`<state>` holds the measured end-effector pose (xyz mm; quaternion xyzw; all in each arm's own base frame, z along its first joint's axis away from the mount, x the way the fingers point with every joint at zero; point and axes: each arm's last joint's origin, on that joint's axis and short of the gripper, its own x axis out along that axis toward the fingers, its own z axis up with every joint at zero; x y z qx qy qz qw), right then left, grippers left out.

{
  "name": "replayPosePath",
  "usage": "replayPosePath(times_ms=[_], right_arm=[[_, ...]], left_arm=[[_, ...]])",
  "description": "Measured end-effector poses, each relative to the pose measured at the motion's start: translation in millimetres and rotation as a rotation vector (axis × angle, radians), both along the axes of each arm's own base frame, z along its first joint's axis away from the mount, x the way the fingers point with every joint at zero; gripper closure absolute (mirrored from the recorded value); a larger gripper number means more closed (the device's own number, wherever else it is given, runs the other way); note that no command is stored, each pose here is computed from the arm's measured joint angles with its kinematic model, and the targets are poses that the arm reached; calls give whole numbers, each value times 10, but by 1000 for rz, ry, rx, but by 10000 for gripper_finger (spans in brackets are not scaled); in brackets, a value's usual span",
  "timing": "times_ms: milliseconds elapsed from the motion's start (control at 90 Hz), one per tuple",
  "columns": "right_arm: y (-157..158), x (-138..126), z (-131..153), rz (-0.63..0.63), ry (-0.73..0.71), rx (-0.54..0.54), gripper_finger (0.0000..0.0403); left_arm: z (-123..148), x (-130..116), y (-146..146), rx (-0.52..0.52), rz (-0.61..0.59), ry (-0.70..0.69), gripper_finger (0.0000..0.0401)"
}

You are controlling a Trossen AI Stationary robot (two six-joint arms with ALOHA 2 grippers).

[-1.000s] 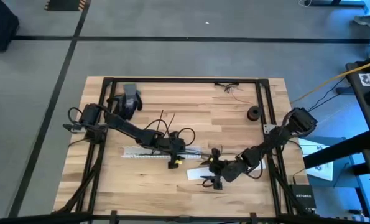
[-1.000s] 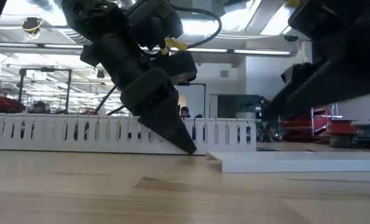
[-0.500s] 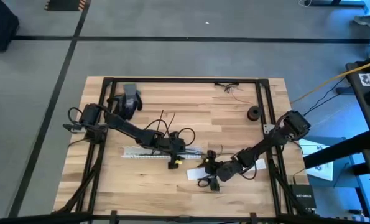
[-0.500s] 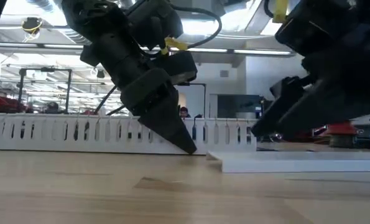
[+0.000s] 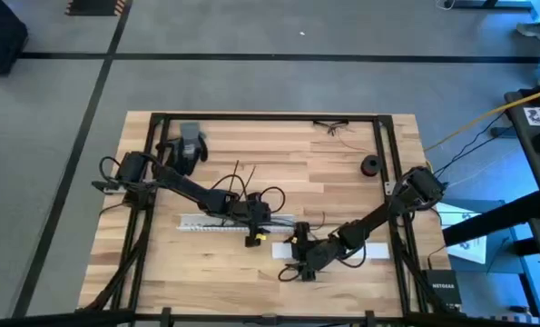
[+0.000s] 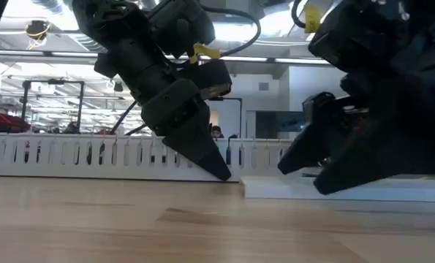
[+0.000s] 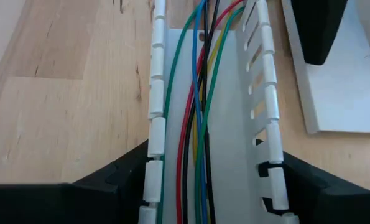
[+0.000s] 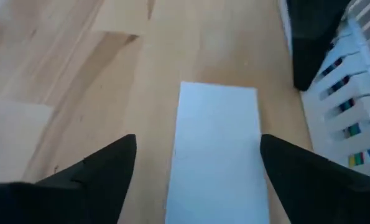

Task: Ziptie cables
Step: Close the white cable duct

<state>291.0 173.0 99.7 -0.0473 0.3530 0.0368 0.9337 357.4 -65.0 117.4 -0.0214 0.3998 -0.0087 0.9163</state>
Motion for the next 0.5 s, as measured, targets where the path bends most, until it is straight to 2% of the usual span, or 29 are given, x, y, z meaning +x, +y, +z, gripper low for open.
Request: replayPosePath(times_ms=[144,500], right_arm=[[-15,-2,-1,-52,20,-43,65],[12,23,-184,-91,51,39,76]], left_arm=[[0,0,0,1,-1,0,166],[0,0,0,2,-1,0,166]])
